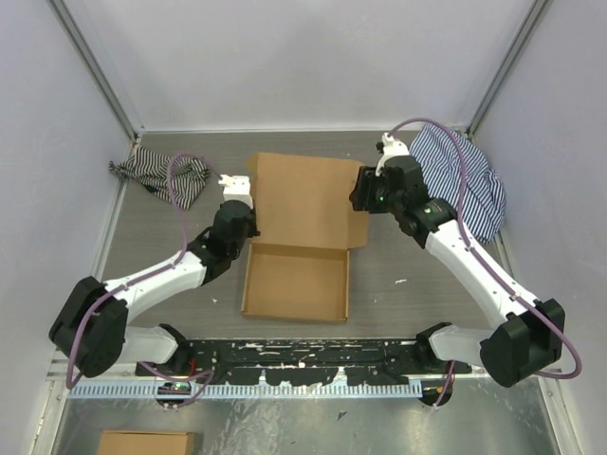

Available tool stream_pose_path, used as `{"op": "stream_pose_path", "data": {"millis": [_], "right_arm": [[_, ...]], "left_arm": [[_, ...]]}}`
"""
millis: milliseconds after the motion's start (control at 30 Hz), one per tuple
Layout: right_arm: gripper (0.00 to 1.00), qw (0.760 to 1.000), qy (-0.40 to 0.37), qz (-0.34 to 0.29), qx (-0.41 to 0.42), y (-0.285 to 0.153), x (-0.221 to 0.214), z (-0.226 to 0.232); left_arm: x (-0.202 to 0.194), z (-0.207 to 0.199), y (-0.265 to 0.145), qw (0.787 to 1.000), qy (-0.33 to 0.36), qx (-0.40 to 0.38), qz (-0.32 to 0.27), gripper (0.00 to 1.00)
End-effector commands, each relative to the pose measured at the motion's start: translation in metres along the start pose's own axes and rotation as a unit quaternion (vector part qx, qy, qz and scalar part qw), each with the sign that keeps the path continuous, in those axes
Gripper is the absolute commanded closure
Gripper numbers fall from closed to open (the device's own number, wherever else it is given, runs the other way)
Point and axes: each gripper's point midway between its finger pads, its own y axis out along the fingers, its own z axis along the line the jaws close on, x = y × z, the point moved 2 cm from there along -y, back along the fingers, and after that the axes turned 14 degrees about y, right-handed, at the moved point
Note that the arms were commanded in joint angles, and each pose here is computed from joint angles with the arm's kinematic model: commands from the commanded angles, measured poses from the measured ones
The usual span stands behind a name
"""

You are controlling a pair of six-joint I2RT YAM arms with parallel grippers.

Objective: Fold the paper box

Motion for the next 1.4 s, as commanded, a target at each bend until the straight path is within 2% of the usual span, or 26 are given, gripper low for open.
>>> {"op": "stream_pose_path", "data": {"millis": [0, 67, 133, 300, 400, 567, 800, 1000, 1367], "right_arm": [[0.38, 0.996, 0.008, -0.09, -0.025, -0.027, 0.059, 0.013], [0.3, 0.994, 0.008, -0.097, -0.041, -0.028, 0.067, 0.01], [0.27, 0.995, -0.003, -0.088, -0.051, -0.022, 0.07, 0.007], [0.3, 0.997, -0.024, -0.015, -0.072, 0.006, 0.054, -0.009], [0.33, 0.994, -0.026, -0.015, -0.101, 0.017, 0.055, -0.023], [0.35, 0.995, -0.01, -0.023, -0.099, 0.029, 0.07, -0.035], [0.35, 1.0, -0.026, -0.007, -0.007, 0.03, 0.094, -0.031], [0.35, 0.995, -0.048, 0.02, 0.079, 0.036, 0.094, -0.022], [0.38, 0.987, -0.077, 0.049, 0.13, 0.087, 0.108, -0.015]], "left_arm": [[0.067, 0.007, -0.019, 0.982, -0.056, -0.007, -0.178, 1.0], [0.069, 0.009, -0.024, 0.978, -0.06, -0.01, -0.202, 1.0], [0.072, 0.011, -0.029, 0.971, -0.064, -0.014, -0.229, 1.0], [0.075, 0.013, -0.037, 0.966, -0.067, -0.019, -0.251, 1.0], [0.076, 0.013, -0.038, 0.963, -0.067, -0.02, -0.259, 1.0], [0.074, 0.009, -0.037, 0.963, -0.058, -0.03, -0.26, 1.0], [0.072, 0.005, -0.036, 0.964, -0.033, -0.041, -0.262, 1.0], [0.071, 0.003, -0.034, 0.964, -0.028, -0.045, -0.26, 1.0], [0.068, -0.002, -0.028, 0.966, -0.025, -0.05, -0.253, 1.0]]}}
